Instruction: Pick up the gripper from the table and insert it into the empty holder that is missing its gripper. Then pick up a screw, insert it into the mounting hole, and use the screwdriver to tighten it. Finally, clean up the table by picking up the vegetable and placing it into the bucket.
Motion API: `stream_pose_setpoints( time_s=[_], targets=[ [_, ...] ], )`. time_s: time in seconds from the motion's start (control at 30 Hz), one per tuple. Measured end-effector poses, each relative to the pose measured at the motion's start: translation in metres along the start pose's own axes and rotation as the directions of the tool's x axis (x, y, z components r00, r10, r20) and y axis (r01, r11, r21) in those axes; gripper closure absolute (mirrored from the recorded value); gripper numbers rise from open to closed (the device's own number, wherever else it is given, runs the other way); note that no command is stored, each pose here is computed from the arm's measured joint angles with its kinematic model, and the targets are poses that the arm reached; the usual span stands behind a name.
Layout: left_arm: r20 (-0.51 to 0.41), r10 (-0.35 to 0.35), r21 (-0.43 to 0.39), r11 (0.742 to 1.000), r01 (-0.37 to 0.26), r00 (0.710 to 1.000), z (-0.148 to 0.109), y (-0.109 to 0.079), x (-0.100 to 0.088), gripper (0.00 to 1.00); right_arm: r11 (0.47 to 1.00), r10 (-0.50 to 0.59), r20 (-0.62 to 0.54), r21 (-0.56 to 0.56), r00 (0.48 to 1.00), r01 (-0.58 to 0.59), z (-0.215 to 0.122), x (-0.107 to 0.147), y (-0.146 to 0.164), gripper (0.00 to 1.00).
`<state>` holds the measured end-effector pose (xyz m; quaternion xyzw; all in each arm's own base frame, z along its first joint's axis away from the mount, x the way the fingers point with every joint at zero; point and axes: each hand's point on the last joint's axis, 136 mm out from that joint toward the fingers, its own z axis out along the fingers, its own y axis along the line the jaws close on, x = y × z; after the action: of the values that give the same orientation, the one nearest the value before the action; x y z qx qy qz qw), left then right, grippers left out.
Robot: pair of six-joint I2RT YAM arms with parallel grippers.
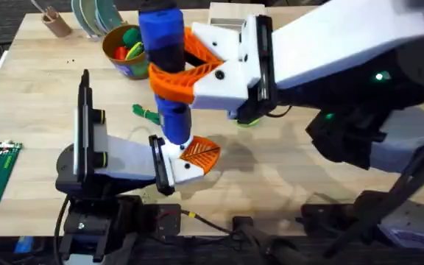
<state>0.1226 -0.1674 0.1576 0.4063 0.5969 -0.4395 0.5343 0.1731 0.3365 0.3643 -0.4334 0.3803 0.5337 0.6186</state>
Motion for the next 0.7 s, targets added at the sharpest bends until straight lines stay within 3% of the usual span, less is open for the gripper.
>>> stream_pose_setpoints(
  time_s=[0.7],
  targets=[
    [0.0, 0.0, 0.0, 1.0, 0.0, 1.0, 0.0, 0.0, 0.0, 0.997, 1.0, 0.028, -0.041, 0.008, 0.999, -0.027, 0.0, 0.011, -0.002, 0.972]
  ],
)
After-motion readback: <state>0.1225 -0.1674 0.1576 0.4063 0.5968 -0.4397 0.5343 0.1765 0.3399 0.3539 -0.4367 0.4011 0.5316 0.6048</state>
